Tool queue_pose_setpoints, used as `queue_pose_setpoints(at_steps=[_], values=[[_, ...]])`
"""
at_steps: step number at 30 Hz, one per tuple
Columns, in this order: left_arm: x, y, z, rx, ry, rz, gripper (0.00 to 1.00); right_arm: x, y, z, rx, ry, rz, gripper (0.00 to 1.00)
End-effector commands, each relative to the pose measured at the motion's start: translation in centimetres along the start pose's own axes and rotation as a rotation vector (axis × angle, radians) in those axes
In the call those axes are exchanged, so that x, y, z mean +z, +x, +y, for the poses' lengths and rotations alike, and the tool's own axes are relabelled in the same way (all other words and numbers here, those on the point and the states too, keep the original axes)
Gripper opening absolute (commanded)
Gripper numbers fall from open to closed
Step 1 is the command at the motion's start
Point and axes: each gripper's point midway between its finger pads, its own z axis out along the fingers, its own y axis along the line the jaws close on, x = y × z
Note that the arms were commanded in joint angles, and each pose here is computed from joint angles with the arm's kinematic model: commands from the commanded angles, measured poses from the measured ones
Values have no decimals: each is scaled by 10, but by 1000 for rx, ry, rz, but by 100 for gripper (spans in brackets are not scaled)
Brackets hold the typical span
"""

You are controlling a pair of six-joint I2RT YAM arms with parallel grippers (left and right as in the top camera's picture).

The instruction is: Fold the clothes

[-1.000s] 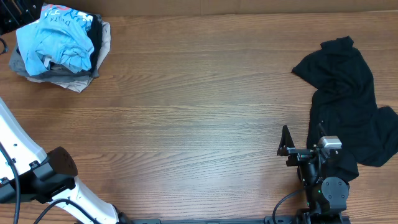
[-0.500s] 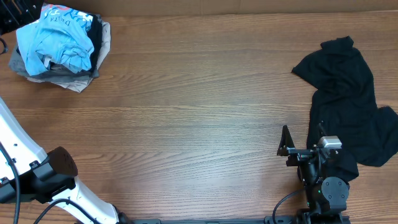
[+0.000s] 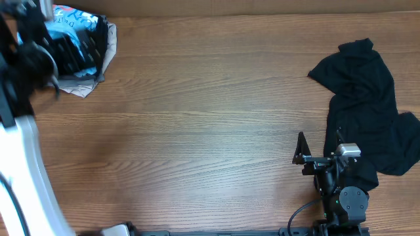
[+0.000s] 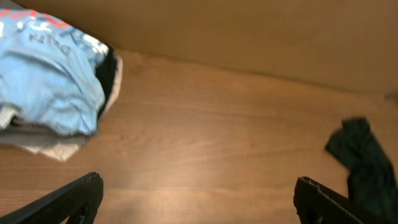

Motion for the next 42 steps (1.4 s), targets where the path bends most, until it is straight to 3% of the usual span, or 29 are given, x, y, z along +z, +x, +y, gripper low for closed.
queue_pose_setpoints(at_steps=[1,5,10,16,30,35,42], values=[[-11,29,12,64,-118,-31,100,0,1,-3,3,12,-10,100],[-12,52,19,111,-138,-171,100,0,1,-3,3,12,-10,100],[4,98,27,207,-103,-445,100,0,1,-3,3,12,-9,100],[20,147,36,259,-130,-637,100,0,1,-3,3,12,-10,100],[47,224,61,246,-166,-676,100,0,1,-3,3,12,-9,100],[64,255,71,213,-172,-558,100,0,1,-3,3,12,-9,100],[55,246,68,215,-174,-614,100,0,1,-3,3,12,-10,100]])
